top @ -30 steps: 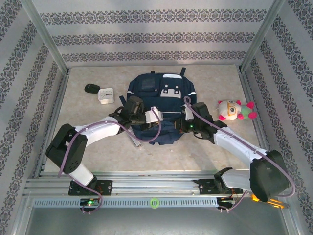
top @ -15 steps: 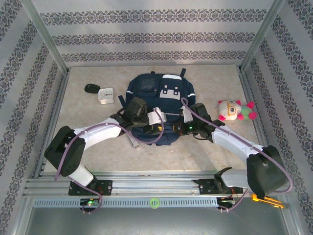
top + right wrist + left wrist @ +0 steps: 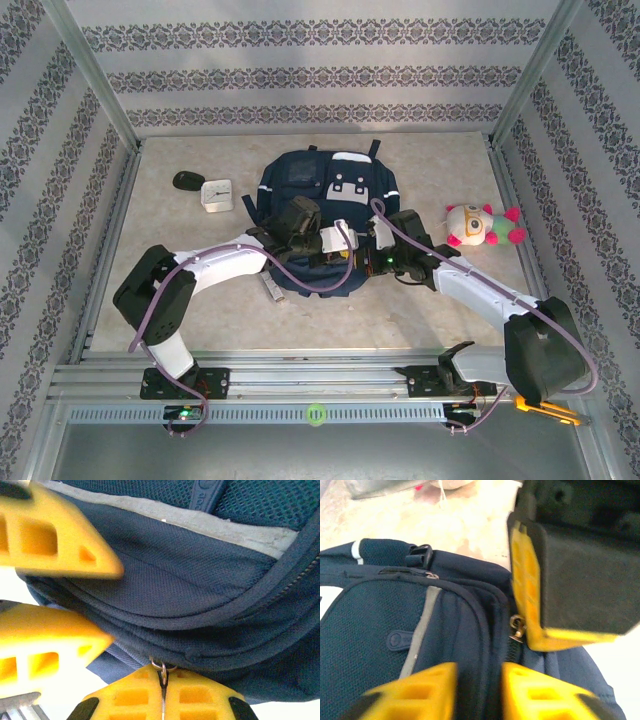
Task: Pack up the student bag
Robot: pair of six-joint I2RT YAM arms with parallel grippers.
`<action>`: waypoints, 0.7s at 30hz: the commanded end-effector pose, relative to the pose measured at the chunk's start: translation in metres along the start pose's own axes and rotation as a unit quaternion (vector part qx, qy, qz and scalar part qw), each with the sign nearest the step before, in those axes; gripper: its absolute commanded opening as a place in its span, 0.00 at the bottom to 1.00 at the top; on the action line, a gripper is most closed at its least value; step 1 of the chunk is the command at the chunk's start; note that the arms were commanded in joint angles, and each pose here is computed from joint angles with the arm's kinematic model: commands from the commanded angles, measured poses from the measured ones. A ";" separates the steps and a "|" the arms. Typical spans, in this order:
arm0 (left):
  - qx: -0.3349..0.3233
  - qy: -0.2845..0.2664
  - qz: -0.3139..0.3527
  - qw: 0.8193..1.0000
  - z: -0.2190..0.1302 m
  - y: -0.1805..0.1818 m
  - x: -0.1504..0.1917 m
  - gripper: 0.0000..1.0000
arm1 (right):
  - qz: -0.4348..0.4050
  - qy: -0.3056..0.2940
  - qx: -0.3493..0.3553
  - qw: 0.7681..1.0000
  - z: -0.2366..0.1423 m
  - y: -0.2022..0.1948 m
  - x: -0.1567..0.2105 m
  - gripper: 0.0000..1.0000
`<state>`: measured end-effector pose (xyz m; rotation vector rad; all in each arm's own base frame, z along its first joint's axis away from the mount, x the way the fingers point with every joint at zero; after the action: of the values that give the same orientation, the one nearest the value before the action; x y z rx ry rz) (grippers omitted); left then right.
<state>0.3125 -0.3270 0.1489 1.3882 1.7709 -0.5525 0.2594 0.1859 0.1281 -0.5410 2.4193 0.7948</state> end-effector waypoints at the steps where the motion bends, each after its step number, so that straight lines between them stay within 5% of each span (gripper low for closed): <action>1: 0.000 0.059 0.007 0.998 -0.013 0.008 0.034 0.10 | -0.014 -0.036 -0.010 0.999 -0.010 0.002 -0.015 0.00; 13: 0.020 0.072 0.000 0.997 -0.061 0.014 0.060 0.04 | 0.003 -0.045 -0.021 0.999 -0.010 -0.006 -0.016 0.00; 21: -0.009 0.006 -0.038 0.999 -0.053 0.023 0.027 0.27 | -0.016 -0.046 -0.043 0.998 -0.007 0.006 -0.017 0.00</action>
<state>0.3079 -0.2656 0.1518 1.4167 1.8247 -0.5806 0.2707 0.1873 0.1467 -0.5400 2.3065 0.8927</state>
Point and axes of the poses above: each hand's point on the last joint's axis, 136 mm out from that joint toward the fingers, its own z axis out along the fingers, its own y axis along the line the jaws close on, x = y × z, the point moved 3 cm from there along -z, back along the fingers, and after that the axes turned 12 degrees about -z, right-handed, at the moved point
